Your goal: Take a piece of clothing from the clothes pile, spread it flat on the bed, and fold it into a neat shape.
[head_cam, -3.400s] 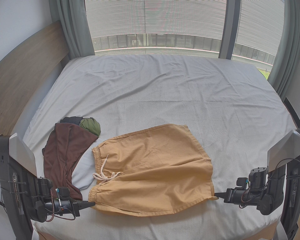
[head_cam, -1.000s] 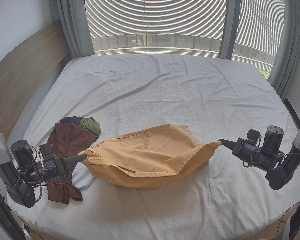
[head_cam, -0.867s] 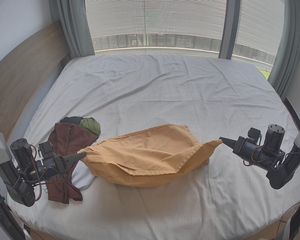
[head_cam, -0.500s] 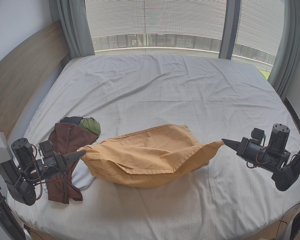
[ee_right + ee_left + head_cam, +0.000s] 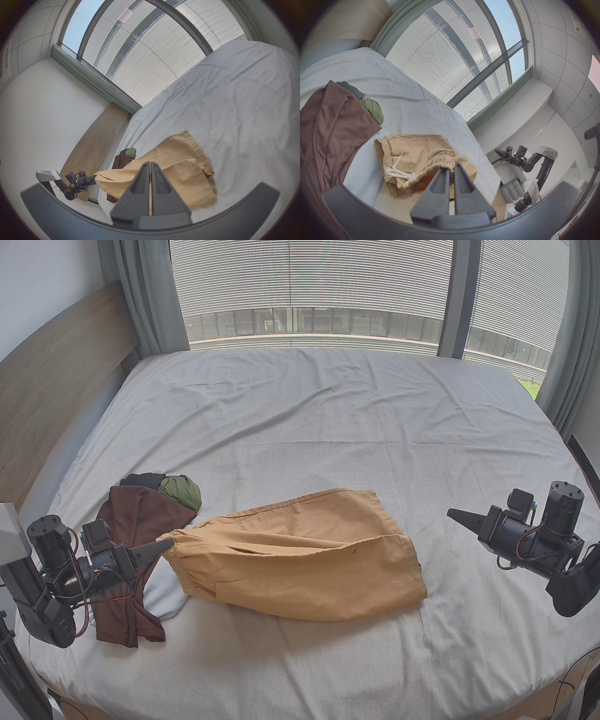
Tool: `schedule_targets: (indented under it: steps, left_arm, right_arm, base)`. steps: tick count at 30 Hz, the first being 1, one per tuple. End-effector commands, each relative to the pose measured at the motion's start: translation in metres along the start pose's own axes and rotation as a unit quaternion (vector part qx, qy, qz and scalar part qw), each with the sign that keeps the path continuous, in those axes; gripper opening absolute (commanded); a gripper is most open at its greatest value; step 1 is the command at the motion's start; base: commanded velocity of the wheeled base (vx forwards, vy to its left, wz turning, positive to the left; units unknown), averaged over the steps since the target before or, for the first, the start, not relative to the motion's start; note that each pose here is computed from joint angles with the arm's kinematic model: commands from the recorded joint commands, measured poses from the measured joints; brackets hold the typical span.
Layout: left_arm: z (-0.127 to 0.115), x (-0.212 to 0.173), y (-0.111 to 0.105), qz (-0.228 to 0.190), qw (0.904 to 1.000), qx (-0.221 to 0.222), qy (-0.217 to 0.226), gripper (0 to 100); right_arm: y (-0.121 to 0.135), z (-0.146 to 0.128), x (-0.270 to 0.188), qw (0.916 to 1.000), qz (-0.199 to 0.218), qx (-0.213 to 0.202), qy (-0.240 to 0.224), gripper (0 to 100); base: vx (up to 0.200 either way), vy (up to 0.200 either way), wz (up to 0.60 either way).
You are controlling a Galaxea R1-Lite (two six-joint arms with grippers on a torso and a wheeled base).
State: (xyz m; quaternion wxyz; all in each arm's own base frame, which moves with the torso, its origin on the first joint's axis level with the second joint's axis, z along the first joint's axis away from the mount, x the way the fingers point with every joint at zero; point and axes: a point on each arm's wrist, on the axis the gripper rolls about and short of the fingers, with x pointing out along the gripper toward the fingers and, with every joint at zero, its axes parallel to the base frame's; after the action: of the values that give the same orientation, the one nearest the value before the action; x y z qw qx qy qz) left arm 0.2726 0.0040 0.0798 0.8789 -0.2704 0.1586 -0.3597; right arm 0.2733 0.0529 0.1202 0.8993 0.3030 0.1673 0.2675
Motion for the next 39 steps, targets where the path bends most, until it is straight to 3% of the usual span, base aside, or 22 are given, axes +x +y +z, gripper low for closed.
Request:
schedule_targets:
  steps: [1,6,13,14,28,39]
  left_arm:
    - [-0.001,0.001,0.002,0.001,1.0,-0.002,0.002,0]
    - [-0.001,0.001,0.002,0.0,1.0,-0.002,0.002,0]
    - [-0.002,0.001,0.001,0.0,1.0,-0.003,0.003,0]
    - [-0.002,0.001,0.001,0.0,1.0,-0.003,0.003,0]
    - [-0.003,0.001,0.001,0.0,1.0,-0.005,0.004,0]
    - [-0.003,0.001,0.001,0.0,1.0,-0.006,0.006,0]
  right_arm:
    - [-0.013,-0.007,0.01,0.9997,-0.015,0.011,0.016,0]
    - [-0.041,-0.023,0.028,0.9978,-0.043,0.029,0.042,0]
    - [-0.062,-0.022,0.056,0.998,-0.043,0.024,0.039,0]
    - [-0.064,-0.021,0.06,0.9982,-0.042,0.021,0.037,100]
    - [-0.101,-0.038,0.107,0.9961,-0.053,-0.01,0.07,100]
    - [-0.103,-0.044,0.116,0.9958,-0.048,-0.012,0.076,100]
  base:
    - [0.0,0.0,0.0]
    - [0.0,0.0,0.0]
    - [0.0,0.0,0.0]
    - [0.0,0.0,0.0]
    - [0.0,0.0,0.0]
    - [0.0,0.0,0.0]
